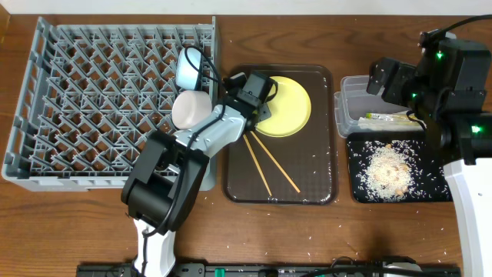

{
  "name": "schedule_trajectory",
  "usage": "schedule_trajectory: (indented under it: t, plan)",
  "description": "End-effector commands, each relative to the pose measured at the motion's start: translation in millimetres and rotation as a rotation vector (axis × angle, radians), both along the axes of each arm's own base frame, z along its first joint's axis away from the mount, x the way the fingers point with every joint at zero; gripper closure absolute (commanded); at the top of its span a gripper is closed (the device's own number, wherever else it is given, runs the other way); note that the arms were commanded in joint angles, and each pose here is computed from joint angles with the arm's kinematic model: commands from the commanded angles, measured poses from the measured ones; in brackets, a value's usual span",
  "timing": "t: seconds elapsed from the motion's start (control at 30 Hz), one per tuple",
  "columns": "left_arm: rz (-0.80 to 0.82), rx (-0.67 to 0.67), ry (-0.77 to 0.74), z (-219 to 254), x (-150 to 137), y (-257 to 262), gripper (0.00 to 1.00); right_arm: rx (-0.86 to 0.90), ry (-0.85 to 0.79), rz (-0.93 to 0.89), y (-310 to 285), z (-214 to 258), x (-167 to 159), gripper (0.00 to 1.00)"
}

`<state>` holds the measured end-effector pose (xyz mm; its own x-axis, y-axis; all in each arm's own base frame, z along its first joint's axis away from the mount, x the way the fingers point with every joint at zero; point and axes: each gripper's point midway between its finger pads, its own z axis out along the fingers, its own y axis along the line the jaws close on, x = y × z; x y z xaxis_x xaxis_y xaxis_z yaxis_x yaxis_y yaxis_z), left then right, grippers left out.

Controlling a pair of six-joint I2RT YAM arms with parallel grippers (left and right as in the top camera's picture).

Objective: Sort waste into correct bins and load items into the dishwasher

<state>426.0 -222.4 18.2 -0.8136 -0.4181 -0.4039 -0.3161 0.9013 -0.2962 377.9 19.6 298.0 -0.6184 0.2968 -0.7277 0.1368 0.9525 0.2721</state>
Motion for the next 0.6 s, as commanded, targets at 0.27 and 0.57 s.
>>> schedule_trajectory:
  t: [0.27, 0.57]
  plan:
    - [0.098, -0.034, 0.031, -27, -1, -8, 0.67, -0.004, -0.001, -0.020, -4, 1, 2, 0.01]
    - [0.083, -0.066, 0.032, -25, 0, -14, 0.92, -0.004, -0.001, -0.020, -4, 1, 2, 0.01]
